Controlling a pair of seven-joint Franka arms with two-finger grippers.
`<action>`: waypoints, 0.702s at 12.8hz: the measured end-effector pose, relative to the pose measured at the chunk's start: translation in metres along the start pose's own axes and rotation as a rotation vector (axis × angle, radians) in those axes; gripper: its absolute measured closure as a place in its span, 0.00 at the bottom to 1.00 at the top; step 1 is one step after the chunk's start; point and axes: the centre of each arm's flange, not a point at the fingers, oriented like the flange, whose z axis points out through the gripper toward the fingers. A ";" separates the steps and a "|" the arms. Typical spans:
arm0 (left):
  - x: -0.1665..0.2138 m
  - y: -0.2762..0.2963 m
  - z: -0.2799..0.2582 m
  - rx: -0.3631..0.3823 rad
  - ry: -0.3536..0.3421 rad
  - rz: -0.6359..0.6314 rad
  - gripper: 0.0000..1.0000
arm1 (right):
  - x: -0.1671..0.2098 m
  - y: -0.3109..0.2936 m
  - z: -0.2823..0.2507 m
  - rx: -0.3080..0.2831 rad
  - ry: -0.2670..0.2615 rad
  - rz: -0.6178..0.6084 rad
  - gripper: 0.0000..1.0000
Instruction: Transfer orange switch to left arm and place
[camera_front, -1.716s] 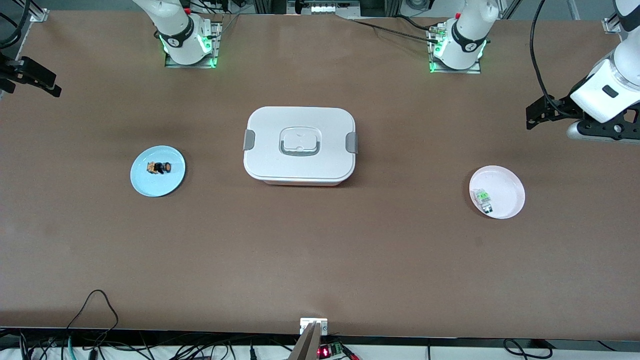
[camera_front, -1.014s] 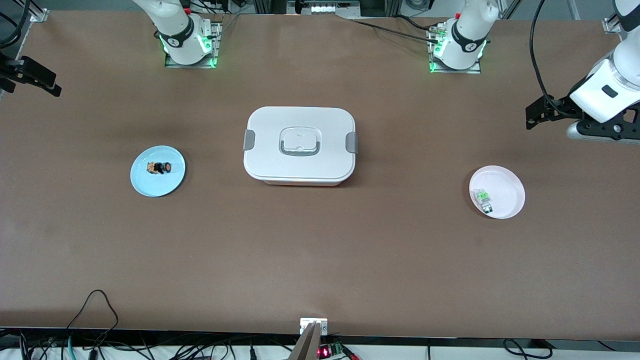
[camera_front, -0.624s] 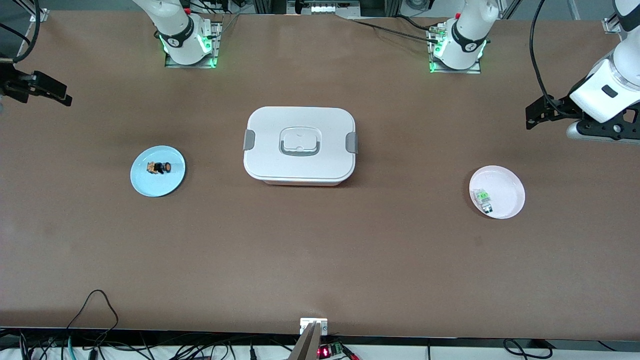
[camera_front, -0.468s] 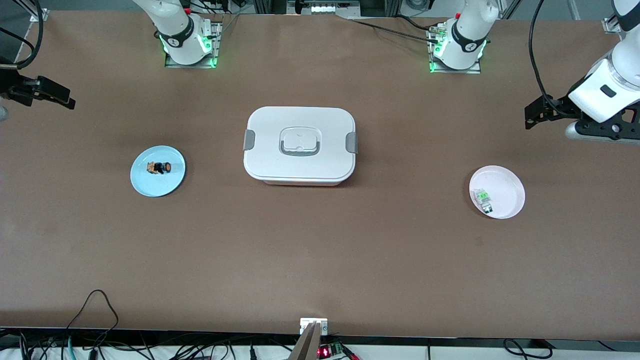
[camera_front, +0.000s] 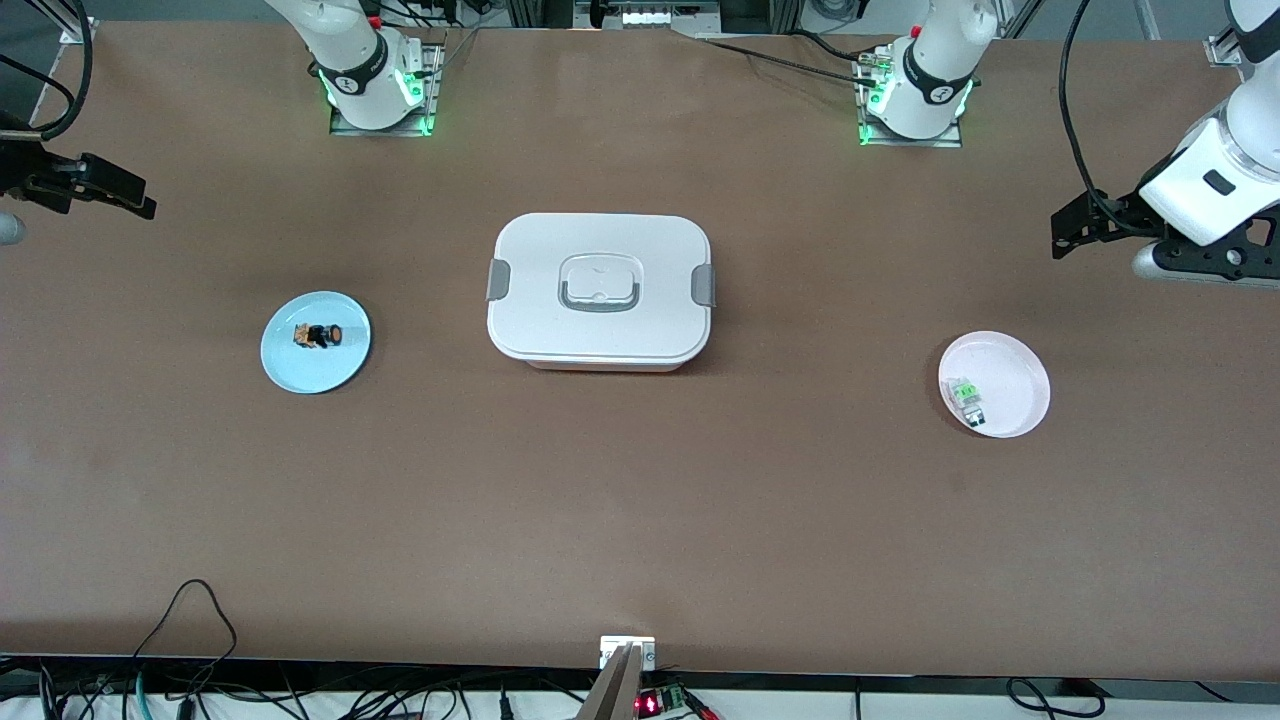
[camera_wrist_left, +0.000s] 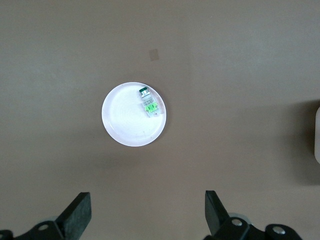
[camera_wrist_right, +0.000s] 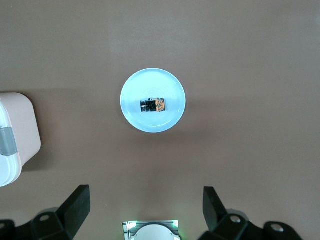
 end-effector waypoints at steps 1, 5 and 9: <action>0.000 0.000 0.000 0.000 0.000 0.000 0.00 | 0.000 0.000 0.000 0.000 0.000 0.000 0.00; 0.000 0.000 0.000 0.000 0.000 -0.001 0.00 | 0.003 -0.002 0.004 -0.001 -0.009 -0.004 0.00; 0.000 0.000 0.000 0.000 0.000 -0.001 0.00 | 0.020 -0.003 0.030 -0.002 -0.059 -0.007 0.00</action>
